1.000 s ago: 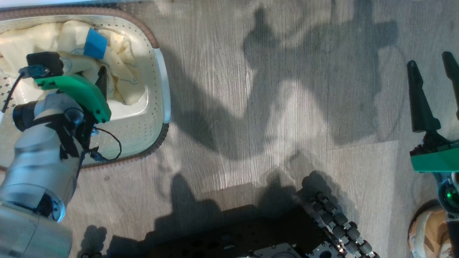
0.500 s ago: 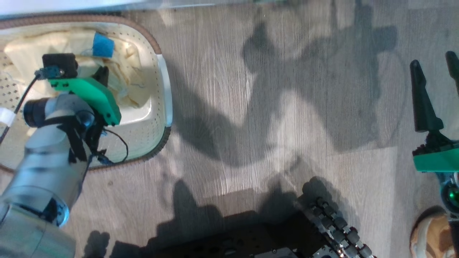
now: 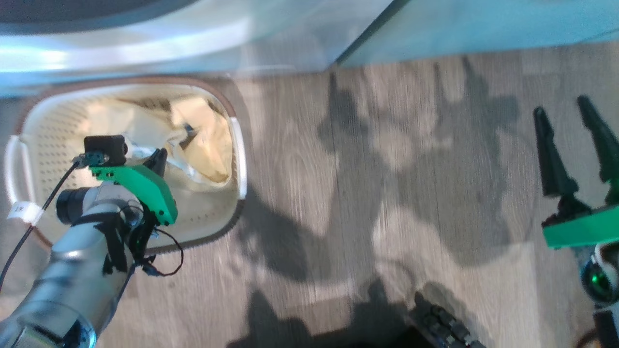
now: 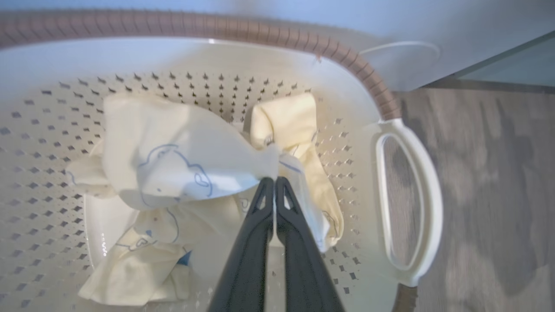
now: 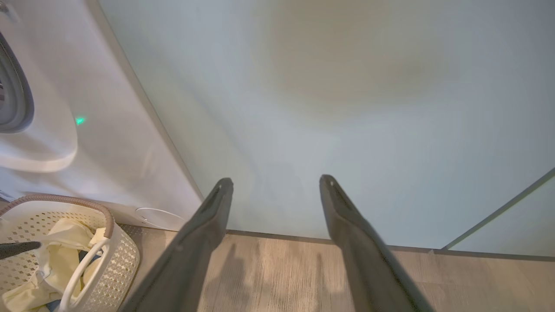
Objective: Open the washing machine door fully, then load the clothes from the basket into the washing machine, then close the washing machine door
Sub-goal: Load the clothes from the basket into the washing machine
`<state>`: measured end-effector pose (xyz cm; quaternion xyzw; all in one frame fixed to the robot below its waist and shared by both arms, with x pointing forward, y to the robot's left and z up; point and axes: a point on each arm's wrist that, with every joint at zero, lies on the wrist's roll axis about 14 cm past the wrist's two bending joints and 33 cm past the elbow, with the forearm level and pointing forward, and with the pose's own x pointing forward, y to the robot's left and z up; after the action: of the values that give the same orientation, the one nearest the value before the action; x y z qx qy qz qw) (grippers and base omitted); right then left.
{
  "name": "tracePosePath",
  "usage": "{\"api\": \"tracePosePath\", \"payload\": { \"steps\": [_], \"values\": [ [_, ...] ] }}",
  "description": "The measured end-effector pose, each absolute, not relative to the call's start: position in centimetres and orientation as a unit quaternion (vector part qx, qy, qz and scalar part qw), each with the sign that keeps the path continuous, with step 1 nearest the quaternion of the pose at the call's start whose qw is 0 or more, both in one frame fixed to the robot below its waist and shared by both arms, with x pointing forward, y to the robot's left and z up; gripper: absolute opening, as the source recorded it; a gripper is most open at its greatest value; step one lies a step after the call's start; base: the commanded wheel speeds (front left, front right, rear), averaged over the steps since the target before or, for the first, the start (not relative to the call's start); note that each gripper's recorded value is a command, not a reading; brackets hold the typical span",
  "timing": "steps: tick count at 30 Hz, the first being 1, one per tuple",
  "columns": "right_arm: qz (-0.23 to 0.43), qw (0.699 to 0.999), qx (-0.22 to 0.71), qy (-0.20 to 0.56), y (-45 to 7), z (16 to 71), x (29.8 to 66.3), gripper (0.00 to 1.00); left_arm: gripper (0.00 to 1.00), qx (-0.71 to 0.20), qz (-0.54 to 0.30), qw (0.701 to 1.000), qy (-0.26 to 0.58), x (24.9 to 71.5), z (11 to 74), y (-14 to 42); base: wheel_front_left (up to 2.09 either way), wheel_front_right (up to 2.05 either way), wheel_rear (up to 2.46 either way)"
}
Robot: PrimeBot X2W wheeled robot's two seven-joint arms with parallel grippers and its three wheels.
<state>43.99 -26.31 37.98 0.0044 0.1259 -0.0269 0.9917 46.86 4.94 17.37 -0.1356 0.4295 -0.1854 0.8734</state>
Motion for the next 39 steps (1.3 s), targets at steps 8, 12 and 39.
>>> {"api": "tracePosePath", "payload": {
  "steps": [8,12,39],
  "values": [
    [-0.025,0.994,0.031,0.100,-25.1,40.6,42.4,1.00,0.00,-0.136,-0.184,0.906,0.355,47.7,23.7,6.9,0.00,0.00,0.00],
    [-0.019,0.996,0.042,0.083,-24.4,42.1,41.6,1.00,0.00,-0.131,-0.181,0.919,0.325,46.7,26.5,8.0,0.00,0.00,0.00],
    [-0.021,0.996,0.086,0.020,-22.7,46.9,35.2,1.00,0.00,-0.091,-0.126,0.986,0.056,44.1,45.5,15.7,0.00,0.00,0.00]
  ]
}}
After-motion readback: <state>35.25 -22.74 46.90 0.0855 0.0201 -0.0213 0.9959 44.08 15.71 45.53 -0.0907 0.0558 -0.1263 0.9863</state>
